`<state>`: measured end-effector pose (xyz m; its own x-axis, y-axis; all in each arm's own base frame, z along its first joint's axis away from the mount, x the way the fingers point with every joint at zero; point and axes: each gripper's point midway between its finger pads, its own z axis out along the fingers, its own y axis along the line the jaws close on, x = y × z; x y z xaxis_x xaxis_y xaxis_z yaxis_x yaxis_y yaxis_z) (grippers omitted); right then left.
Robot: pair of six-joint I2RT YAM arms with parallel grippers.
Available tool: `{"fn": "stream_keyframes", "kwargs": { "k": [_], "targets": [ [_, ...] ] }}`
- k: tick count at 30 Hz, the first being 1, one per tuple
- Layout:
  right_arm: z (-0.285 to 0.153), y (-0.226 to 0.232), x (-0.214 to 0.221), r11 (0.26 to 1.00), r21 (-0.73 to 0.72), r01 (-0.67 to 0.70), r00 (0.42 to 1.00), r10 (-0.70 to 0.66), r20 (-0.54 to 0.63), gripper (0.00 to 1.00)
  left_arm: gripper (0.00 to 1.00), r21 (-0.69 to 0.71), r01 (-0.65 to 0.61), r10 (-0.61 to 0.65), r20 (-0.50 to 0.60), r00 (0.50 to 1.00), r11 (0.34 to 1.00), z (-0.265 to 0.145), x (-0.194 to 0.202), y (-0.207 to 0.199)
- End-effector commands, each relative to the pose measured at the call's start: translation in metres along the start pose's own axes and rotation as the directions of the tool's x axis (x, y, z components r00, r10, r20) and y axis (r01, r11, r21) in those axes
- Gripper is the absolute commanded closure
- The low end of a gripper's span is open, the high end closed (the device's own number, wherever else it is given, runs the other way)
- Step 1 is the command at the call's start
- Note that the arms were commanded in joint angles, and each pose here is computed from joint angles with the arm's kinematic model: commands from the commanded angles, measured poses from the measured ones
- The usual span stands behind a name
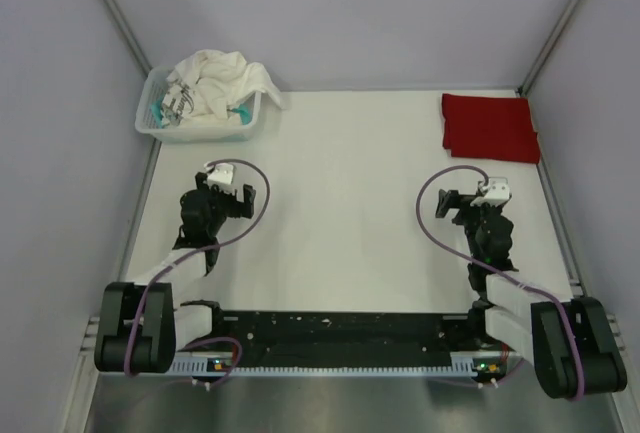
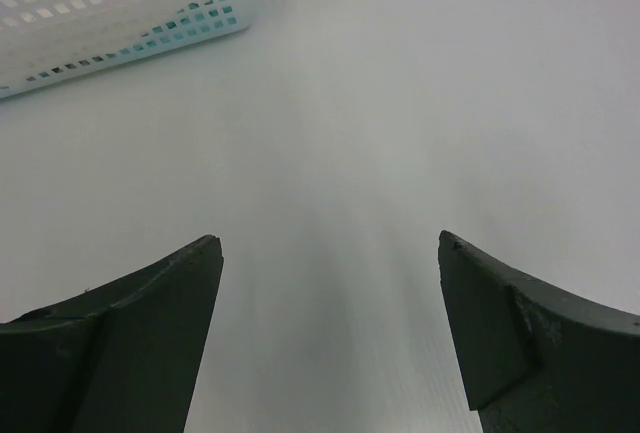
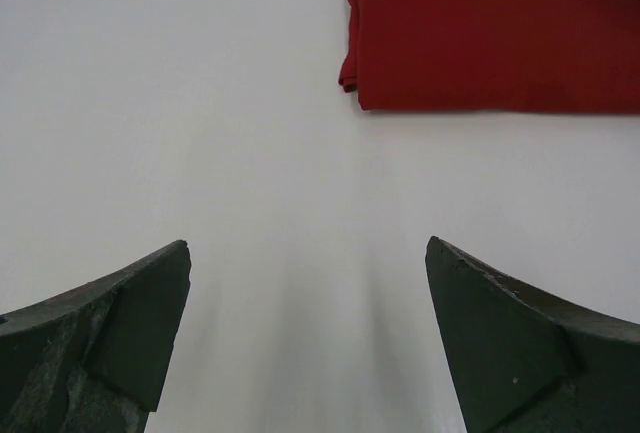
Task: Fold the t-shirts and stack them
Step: Grab crumpled tshirt from bin with the left arm
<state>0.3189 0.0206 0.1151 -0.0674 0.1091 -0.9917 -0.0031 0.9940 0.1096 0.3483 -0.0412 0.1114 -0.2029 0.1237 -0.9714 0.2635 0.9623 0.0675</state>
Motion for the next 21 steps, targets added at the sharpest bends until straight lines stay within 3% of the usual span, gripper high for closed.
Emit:
{"fn": "stream_keyframes", "kwargs": {
  "k": [1, 4, 8, 12, 15, 18, 21],
  "targets": [
    [0.007, 0.003, -0.020, 1.000, 0.002, -0.017, 0.998, 0.016, 0.057, 0.01, 0.08, -0.018, 0.021, -0.021, 0.026, 0.999, 1.000, 0.005, -0.010, 0.006],
    [0.007, 0.001, -0.019, 1.000, 0.014, -0.023, 0.998, 0.022, 0.055, 0.01, 0.08, 0.077, -0.013, 0.011, 0.033, 0.999, 0.997, 0.005, -0.021, -0.008],
    [0.008, 0.000, -0.019, 0.999, 0.020, -0.028, 0.999, 0.027, 0.046, 0.01, 0.12, 0.389, -0.087, 0.093, 0.002, 0.996, 0.917, -0.008, -0.056, -0.053],
    [0.011, 0.004, -0.031, 1.000, 0.008, -0.019, 0.999, 0.018, 0.044, 0.01, 0.14, 0.428, -0.107, 0.132, -0.028, 0.991, 0.898, 0.000, -0.104, -0.047],
    [0.013, 0.010, -0.059, 1.000, -0.016, -0.016, 0.997, 0.017, 0.076, 0.01, 0.16, 0.322, -0.142, 0.181, -0.093, 0.979, 0.936, 0.024, -0.126, -0.014],
    [0.013, 0.022, -0.079, 0.998, -0.065, -0.011, 0.997, 0.016, 0.076, 0.01, 0.18, 0.103, -0.185, 0.201, -0.178, 0.963, 0.977, 0.060, -0.148, 0.039],
    [0.012, 0.027, -0.091, 0.996, -0.087, -0.009, 0.998, 0.015, 0.069, 0.01, 0.19, -0.050, -0.214, 0.193, -0.273, 0.942, 0.975, 0.100, -0.159, 0.083]
  ]
}}
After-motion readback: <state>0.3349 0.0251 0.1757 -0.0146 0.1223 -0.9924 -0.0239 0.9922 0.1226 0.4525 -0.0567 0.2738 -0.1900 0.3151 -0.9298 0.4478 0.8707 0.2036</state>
